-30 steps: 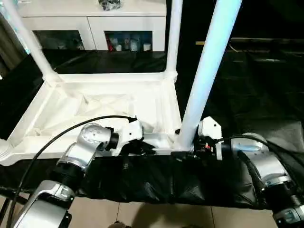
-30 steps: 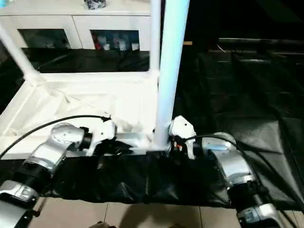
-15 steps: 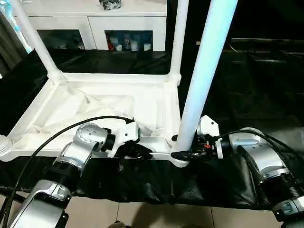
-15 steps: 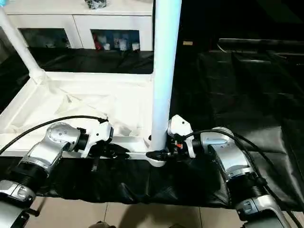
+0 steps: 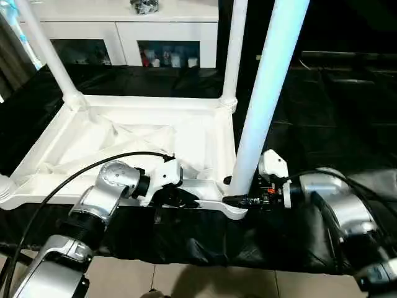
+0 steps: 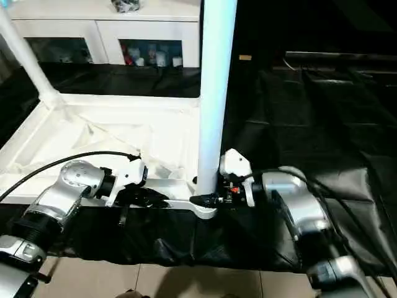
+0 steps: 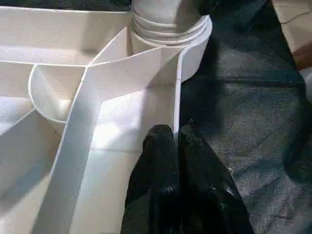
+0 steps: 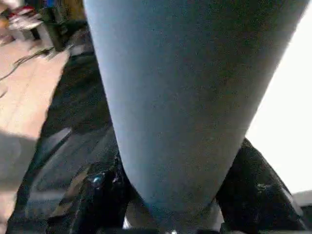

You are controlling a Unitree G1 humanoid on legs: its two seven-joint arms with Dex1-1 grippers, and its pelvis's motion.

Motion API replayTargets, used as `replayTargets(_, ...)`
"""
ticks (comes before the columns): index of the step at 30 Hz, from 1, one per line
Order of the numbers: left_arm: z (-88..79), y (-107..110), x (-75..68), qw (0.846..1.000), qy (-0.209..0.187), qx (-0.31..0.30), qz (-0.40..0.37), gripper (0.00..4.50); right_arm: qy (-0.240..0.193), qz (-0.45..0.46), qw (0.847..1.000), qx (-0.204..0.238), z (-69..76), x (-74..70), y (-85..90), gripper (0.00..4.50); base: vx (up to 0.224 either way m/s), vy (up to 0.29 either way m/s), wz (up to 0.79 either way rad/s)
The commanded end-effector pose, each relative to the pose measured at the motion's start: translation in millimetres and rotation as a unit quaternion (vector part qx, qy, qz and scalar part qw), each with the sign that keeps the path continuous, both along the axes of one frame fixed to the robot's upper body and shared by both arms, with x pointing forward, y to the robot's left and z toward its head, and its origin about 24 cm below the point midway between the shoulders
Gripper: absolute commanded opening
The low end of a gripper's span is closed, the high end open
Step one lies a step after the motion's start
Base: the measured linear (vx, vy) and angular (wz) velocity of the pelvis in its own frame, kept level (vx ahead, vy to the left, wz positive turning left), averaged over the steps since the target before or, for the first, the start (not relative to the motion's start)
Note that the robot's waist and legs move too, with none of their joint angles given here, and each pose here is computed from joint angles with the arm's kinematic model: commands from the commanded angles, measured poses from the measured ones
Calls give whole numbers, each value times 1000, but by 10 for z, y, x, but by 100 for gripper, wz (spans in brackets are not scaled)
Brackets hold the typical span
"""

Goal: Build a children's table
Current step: Rotate leg to tighten

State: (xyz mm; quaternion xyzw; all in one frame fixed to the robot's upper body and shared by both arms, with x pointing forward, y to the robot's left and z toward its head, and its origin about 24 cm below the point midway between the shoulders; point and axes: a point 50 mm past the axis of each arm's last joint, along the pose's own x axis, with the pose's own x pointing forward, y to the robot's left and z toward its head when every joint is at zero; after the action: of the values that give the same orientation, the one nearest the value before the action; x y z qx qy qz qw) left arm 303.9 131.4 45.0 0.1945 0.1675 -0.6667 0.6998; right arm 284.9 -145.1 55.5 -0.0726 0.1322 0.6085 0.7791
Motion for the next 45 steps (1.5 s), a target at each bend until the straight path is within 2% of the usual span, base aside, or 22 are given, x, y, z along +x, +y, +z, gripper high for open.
replayTargets(1, 88, -46, 138, 997, -38, -23, 68, 0, 62, -23, 998, 15, -211, -89, 123, 199, 0, 0, 0)
replayTargets(5, 77, -267, 180, 991, -51, -34, 115, 0, 48, -149, 988, 18, -318, -19, 276, 199, 0, 0, 0)
replayTargets(7, 90, -364, 181, 990, -55, -42, 121, 0, 61, -186, 980, 18, -340, 25, 340, 199, 0, 0, 0)
replayTargets(9, 102, -498, 174, 989, -59, -52, 125, 0, 67, -220, 973, 32, -332, 80, 459, 199, 0, 0, 0)
replayTargets(10, 110, -625, 159, 989, -61, -61, 123, 0, 82, -251, 964, 39, -329, 133, 592, 199, 0, 0, 0)
replayTargets(11, 110, -625, 159, 989, -61, -61, 123, 0, 82, -251, 964, 39, -329, 133, 592, 199, 0, 0, 0)
replayTargets(13, 113, -764, 146, 988, -67, -67, 122, 0, 73, -274, 958, 44, -293, 184, 759, 199, 0, 0, 0)
replayTargets(15, 117, -841, 135, 988, -74, -68, 117, 0, 57, -270, 960, 47, -248, 199, 876, 199, 0, 0, 0)
replayTargets(16, 120, -854, 138, 988, -82, -67, 114, 0, 54, -265, 961, 54, -221, 201, 911, 255, 0, 0, 0)
replayTargets(17, 123, -853, 139, 988, -88, -66, 108, 0, 54, -264, 961, 63, -199, 205, 921, 269, 0, 0, 0)
replayTargets(18, 122, -849, 139, 988, -89, -66, 107, 0, 55, -262, 961, 65, -197, 204, 916, 269, 0, 0, 0)
replayTargets(19, 116, -772, 145, 989, -94, -63, 100, 0, 61, -243, 965, 73, -192, 180, 824, 269, 0, 0, 0)
replayTargets(22, 126, -690, 133, 990, -91, -68, 87, 0, 52, -215, 974, 57, -211, 141, 698, 314, 0, 0, 0)
replayTargets(24, 129, -641, 126, 991, -86, -68, 80, 0, 44, -202, 977, 46, -219, 124, 623, 322, 0, 0, 0)
replayTargets(29, 129, -429, 116, 995, -65, -58, 58, 0, 24, -146, 989, 26, -192, 90, 328, 322, 0, 0, 0)
replayTargets(35, 123, -220, 132, 997, -49, -39, 39, 0, 48, -50, 998, 5, -139, 22, 106, 322, 0, 0, 0)
replayTargets(38, 134, -157, 146, 998, -41, -37, 38, 0, 63, -16, 998, -14, -157, -18, 31, 288, 0, 0, 0)
replayTargets(45, 148, -73, 141, 999, -27, -34, 24, 0, 95, 24, 995, -24, -167, -66, -38, 231, 0, 0, 0)
